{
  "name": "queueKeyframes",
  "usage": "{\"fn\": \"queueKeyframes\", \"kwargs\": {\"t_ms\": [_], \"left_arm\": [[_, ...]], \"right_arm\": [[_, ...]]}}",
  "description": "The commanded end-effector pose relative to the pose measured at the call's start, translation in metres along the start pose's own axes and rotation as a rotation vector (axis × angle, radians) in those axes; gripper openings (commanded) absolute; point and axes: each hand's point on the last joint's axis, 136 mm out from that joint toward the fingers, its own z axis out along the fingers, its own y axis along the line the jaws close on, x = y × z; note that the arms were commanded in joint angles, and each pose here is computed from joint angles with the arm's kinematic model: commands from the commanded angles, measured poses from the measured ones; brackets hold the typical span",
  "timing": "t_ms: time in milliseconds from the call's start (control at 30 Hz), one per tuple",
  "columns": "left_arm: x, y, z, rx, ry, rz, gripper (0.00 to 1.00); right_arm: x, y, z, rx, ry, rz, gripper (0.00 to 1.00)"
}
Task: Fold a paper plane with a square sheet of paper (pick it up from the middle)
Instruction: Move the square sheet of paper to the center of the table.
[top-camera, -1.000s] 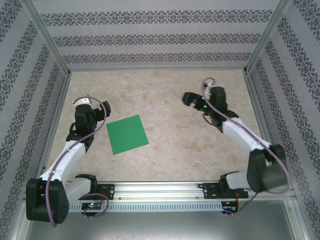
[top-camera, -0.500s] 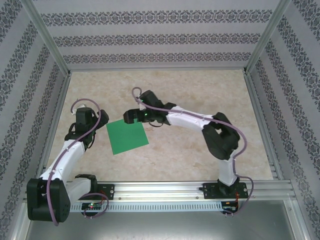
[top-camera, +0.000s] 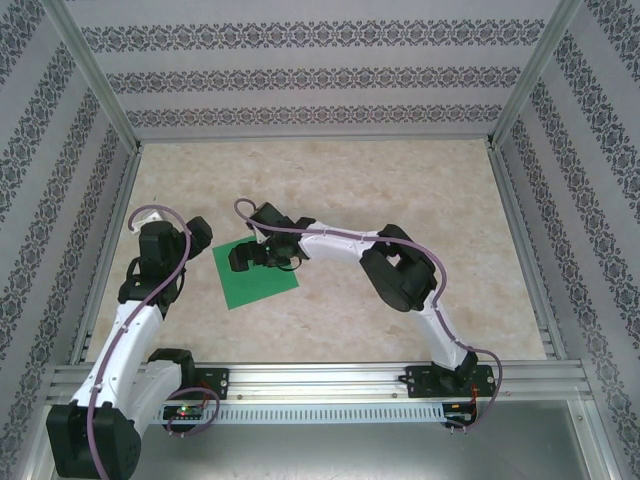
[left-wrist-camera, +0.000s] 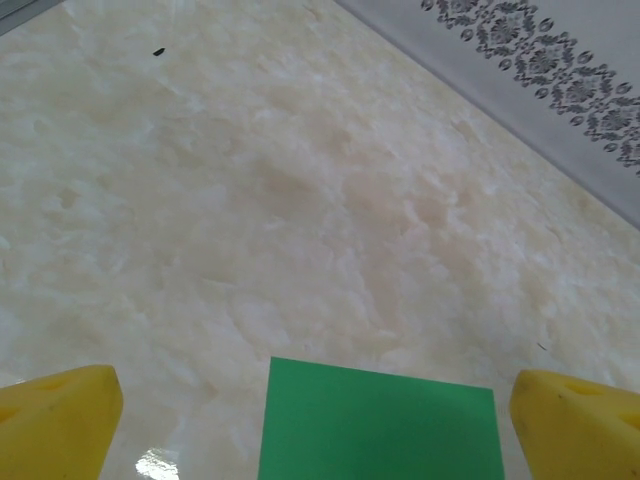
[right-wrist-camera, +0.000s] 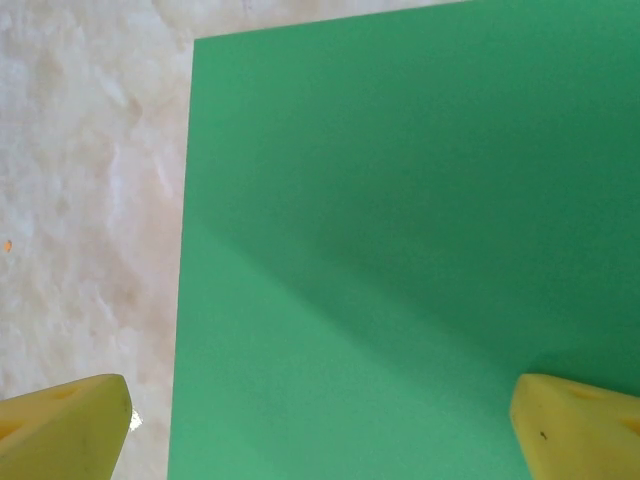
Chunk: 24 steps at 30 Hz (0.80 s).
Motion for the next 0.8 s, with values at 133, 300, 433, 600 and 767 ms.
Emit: {"fn": "queueKeyframes", "kwargs": {"t_ms": [133,300,433,600,767], "left_arm": [[0.011,-0.017,-0.002,0.129,0.042,-0.002,1.00],[0.015,-0.042,0.000,0.279,0.067,-0.010,1.00],[0.022,-0.057,0.003,0.355,0.120,-0.023,1.00],[0.031,-0.068,0.000,0.409,0.171,-0.056,1.00],[0.034,-0.074,-0.020,0.450,0.200,-0.063,1.00]], "right_arm": [[0.032,-0.090,-0.026,0.198,-0.003,0.172,0.98],[0.055,-0.136,-0.072,0.259,-0.076,0.259,0.98],[0.074,-0.167,-0.108,0.309,-0.130,0.324,0.98],[0.066,-0.159,-0.139,0.281,-0.192,0.282,0.98],[0.039,-0.150,-0.169,0.326,-0.288,0.248,0.98]]}}
